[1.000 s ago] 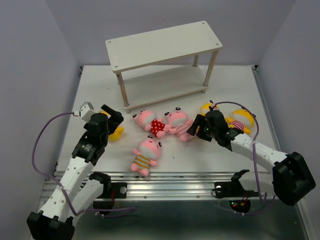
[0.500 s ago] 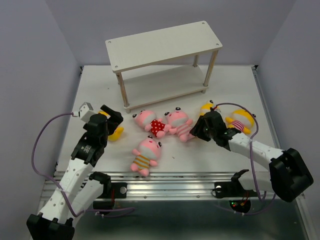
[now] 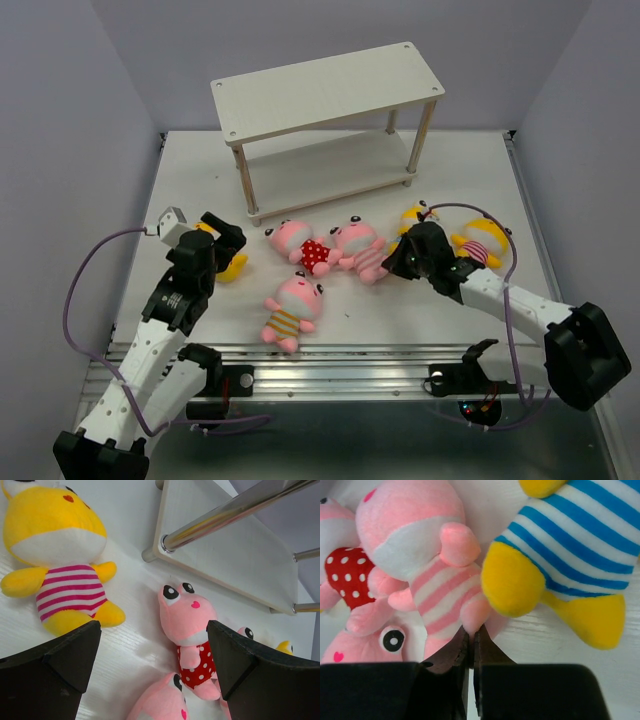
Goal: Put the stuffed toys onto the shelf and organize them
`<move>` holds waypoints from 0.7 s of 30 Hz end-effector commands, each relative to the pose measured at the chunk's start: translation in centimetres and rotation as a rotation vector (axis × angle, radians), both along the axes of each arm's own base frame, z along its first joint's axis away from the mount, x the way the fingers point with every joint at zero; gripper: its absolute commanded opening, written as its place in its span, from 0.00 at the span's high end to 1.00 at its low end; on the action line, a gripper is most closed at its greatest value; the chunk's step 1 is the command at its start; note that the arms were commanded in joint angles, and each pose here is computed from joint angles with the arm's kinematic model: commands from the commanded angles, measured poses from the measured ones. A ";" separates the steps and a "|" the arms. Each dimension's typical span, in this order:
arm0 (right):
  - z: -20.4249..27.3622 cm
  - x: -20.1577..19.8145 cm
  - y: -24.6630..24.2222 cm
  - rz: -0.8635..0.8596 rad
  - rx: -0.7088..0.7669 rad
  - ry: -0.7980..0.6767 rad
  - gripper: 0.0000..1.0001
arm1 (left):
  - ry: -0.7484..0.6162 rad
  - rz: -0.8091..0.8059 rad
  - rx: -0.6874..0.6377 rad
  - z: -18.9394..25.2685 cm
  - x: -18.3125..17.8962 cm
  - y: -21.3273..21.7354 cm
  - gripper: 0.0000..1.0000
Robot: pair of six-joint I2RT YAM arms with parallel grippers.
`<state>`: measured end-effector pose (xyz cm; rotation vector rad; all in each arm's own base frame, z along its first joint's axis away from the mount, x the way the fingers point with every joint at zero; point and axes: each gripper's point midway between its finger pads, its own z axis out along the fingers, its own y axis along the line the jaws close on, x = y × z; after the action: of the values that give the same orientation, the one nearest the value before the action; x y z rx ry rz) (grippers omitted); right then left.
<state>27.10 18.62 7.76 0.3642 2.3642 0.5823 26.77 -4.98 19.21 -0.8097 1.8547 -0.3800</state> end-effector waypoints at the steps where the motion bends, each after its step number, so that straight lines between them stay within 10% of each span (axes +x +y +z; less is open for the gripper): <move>1: 5.9 1.6 2.3 0.122 0.068 -0.215 0.99 | -0.019 0.006 0.010 0.2 0.1 0.3 0.01; 21: 17.2 7.7 2.8 0.042 0.057 -0.550 0.99 | -0.007 -0.026 0.006 -0.4 0.6 -0.5 0.01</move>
<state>32.53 21.01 20.64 0.1415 1.9721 0.6789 26.97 -5.54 18.71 -0.7977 1.8821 -0.3951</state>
